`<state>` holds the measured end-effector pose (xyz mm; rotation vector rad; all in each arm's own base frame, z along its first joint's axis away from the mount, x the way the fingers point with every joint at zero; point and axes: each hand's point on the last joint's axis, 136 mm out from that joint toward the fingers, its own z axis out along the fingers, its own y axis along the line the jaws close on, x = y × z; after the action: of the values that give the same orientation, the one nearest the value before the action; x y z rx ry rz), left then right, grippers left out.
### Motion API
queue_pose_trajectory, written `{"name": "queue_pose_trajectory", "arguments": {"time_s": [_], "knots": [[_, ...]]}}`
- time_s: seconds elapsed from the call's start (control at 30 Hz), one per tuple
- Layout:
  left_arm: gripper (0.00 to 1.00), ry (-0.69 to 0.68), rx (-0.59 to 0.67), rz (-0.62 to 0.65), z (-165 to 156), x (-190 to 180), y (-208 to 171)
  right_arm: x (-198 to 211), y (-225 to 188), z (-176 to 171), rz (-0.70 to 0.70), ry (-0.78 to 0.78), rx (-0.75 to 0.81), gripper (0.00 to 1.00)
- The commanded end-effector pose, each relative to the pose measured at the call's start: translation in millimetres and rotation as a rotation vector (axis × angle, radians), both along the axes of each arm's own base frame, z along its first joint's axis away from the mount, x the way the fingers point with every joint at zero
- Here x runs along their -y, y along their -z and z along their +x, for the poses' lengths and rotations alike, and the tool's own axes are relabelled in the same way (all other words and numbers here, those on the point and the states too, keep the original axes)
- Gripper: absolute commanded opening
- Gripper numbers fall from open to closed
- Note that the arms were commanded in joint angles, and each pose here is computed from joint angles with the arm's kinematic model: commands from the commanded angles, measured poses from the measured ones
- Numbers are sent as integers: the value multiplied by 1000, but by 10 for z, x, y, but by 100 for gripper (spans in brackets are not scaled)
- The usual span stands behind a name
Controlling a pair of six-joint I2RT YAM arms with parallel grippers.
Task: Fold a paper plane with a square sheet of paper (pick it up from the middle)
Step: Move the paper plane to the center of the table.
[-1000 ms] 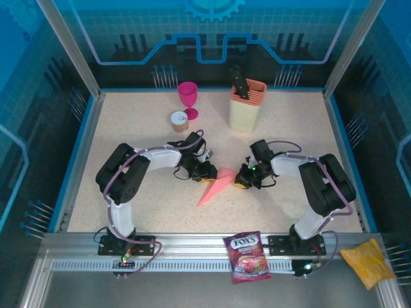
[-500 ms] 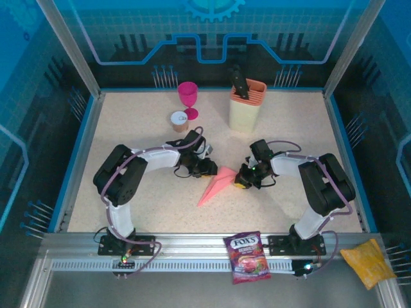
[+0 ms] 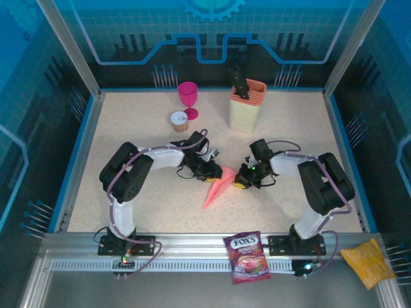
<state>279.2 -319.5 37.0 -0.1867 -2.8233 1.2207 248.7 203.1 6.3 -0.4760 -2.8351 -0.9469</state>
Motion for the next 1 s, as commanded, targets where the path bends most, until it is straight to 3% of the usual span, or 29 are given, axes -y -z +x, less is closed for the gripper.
{"name": "queue_pose_trajectory", "arguments": {"time_s": [0.0,0.4,0.5,0.63,0.8,0.97], "knots": [[28,39,-2,-81,-134,81,-222,-113,353,-166,-31,-62,-33,0],[27,72,7,-4,-338,191,-60,-100,389,-212,-34,-66,-42,0],[19,77,12,29,-357,218,-1,-105,383,-209,-32,-66,-40,0],[0,67,30,37,-313,238,-25,-118,360,-186,-29,-67,-32,0],[0,20,70,66,-173,183,-135,-154,207,-123,-11,-77,-7,0],[0,-85,153,199,135,-257,-371,-96,-160,27,-1,-68,76,0]]}}
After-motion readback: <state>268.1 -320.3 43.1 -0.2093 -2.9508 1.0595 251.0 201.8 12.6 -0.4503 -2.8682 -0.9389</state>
